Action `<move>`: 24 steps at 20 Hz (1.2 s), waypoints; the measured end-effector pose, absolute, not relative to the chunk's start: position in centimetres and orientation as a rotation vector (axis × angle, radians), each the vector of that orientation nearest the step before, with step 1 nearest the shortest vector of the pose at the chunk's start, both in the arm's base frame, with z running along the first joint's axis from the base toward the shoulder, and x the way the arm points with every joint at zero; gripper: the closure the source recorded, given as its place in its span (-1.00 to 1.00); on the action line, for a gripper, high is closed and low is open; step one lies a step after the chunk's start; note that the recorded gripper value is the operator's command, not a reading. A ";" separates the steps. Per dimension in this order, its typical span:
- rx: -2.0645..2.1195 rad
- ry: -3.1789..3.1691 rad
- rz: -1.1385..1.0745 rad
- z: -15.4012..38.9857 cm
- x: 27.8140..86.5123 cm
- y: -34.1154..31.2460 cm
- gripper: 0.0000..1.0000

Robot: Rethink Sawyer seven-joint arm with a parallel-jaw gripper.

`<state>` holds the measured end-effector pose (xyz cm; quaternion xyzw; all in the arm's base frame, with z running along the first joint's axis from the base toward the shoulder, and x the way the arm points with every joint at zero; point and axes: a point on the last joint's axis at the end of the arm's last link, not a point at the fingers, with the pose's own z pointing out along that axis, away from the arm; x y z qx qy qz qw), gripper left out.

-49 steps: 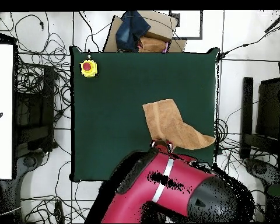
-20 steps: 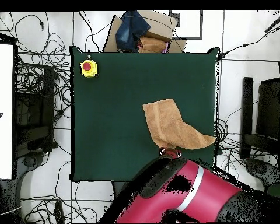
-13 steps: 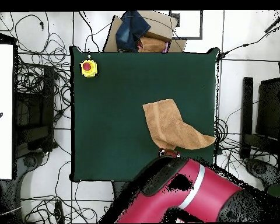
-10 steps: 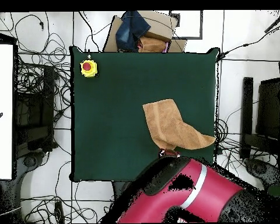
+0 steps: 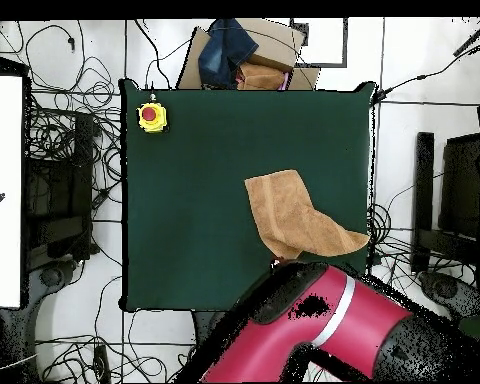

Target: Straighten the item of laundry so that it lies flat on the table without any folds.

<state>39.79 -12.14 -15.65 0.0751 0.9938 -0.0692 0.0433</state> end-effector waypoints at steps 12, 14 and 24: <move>0.218 3.016 -0.203 -17.0 39.3 -11.6 -1.00; 0.218 3.016 -0.203 -17.0 39.3 -11.6 -1.00; 0.217 3.016 -0.202 -17.0 39.3 -11.6 -1.00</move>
